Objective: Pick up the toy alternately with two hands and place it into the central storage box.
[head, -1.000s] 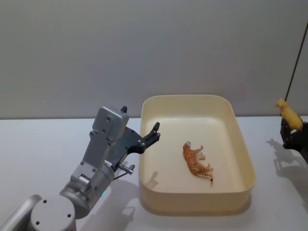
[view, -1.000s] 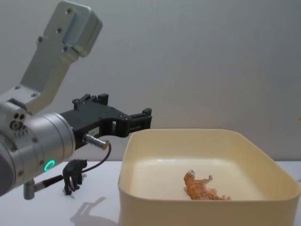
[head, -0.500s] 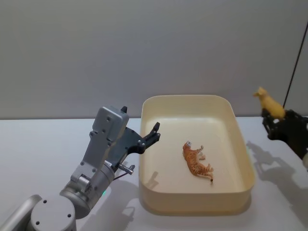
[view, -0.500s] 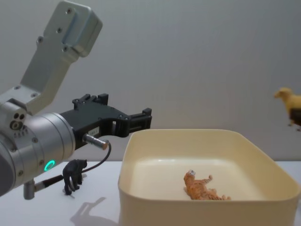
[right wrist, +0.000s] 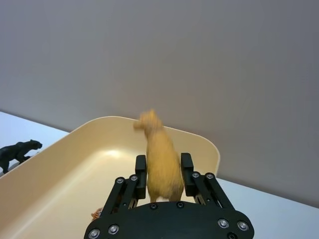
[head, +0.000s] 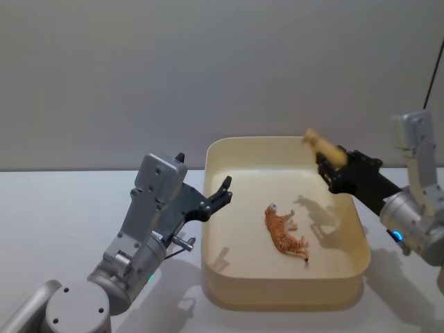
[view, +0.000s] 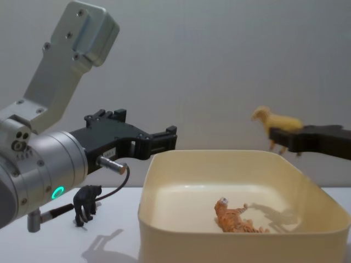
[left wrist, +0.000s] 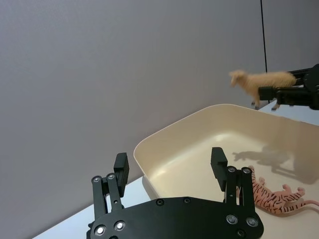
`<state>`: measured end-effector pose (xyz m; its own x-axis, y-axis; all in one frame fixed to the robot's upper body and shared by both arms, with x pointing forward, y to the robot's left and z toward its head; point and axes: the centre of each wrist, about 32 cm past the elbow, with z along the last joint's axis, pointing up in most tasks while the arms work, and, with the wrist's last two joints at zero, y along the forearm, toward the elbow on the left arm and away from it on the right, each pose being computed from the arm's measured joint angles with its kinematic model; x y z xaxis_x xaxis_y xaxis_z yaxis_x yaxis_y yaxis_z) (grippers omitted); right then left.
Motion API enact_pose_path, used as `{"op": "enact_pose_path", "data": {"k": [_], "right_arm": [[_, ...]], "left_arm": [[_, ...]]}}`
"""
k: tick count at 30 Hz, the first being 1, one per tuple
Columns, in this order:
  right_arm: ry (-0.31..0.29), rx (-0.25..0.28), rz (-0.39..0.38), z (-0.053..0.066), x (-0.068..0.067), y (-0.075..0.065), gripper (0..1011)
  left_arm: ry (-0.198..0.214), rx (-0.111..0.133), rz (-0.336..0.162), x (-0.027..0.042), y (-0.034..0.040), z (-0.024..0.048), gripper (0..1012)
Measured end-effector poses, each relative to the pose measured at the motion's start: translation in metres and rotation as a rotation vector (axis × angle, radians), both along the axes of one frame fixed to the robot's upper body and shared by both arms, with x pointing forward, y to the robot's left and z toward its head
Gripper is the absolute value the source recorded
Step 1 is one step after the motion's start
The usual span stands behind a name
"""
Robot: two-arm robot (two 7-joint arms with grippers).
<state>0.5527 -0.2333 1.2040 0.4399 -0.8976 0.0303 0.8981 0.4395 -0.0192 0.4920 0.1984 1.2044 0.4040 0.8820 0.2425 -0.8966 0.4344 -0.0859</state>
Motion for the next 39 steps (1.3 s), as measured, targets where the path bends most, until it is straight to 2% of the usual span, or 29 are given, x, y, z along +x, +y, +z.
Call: {"op": "enact_pose_path", "data": {"k": [1,5,6,7,8,9,12,15,19,22,27,39], "right_arm": [[0.004,-0.001,0.011,0.0,0.003,0.004,420],[0.009,-0.001,0.029,0.001,0.007,0.01,500],[0.012,-0.002,0.037,0.002,0.009,0.012,561],[0.014,-0.003,0.043,0.002,0.011,0.015,581],[0.014,-0.003,0.046,0.002,0.012,0.016,623],[0.016,-0.003,0.049,0.002,0.012,0.017,623],[0.018,-0.003,0.059,0.003,0.015,0.02,761],[0.021,-0.004,0.068,0.003,0.017,0.023,816],[0.023,-0.004,0.075,0.004,0.018,0.025,952],[0.024,-0.005,0.08,0.004,0.019,0.027,1001],[0.025,-0.005,0.085,0.005,0.021,0.029,1001],[0.027,-0.006,0.092,0.005,0.022,0.031,1001]], "left_arm": [[0.0,0.0,0.0,0.0,0.0,0.0,1002],[0.0,0.0,0.0,0.0,0.0,0.0,1001],[0.0,0.0,0.0,0.0,0.0,0.0,1001],[0.0,0.0,0.0,0.0,0.0,0.0,1001],[0.0,0.0,0.0,0.0,0.0,0.0,1001],[0.0,0.0,0.0,0.0,0.0,0.0,1001],[0.0,0.0,0.0,0.0,0.0,0.0,1001],[0.0,0.0,0.0,0.0,0.0,0.0,1001],[0.0,0.0,0.0,0.0,0.0,0.0,1001],[-0.001,0.0,0.0,0.0002,0.0,0.0003,1001],[0.007,-0.008,0.004,0.0014,-0.0003,0.0021,1001],[0.058,-0.079,0.095,0.0029,-0.0014,0.0138,1002]]}}
